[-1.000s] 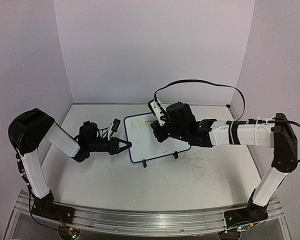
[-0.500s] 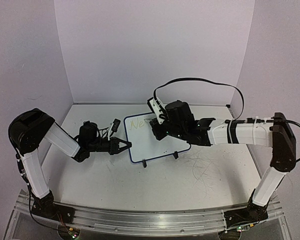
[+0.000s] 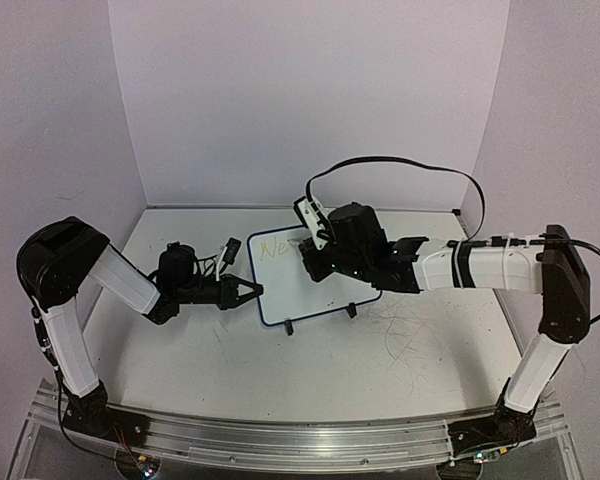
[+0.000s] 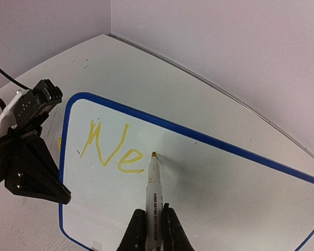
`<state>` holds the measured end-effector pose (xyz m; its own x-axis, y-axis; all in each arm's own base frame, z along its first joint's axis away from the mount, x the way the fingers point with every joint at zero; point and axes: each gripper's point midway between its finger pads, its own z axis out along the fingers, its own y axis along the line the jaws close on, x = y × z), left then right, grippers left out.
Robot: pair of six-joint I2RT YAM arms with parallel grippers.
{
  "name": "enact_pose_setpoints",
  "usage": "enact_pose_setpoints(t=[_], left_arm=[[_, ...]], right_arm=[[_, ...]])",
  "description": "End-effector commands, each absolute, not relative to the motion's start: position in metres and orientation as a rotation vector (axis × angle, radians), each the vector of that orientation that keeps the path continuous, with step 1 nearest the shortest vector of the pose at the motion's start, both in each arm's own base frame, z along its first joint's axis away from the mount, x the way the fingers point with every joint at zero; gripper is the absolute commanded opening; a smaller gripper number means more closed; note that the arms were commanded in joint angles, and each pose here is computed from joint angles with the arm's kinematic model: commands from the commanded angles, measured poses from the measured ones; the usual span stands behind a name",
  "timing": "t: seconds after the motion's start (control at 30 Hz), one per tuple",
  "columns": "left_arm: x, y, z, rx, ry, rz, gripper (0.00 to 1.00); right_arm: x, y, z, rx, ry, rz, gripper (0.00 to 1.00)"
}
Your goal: Write a sentence on the whiteboard
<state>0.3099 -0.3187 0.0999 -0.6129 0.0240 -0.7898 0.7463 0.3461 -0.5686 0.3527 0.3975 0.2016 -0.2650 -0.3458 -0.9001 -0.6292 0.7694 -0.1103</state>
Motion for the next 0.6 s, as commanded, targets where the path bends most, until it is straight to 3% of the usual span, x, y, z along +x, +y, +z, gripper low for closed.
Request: enact_pose_setpoints(t=[0.0,0.57], left_arm=[[0.318,-0.319,0.108,0.676,1.897,-1.271,0.0],[0.318,-0.319,0.11,0.679,1.893,-1.264,0.0]], right_arm=[[0.363,0.401,0.211,-0.69,1.867,0.318,0.0],[0.353,0.388,0.195,-0.679,1.932,0.314,0.0]])
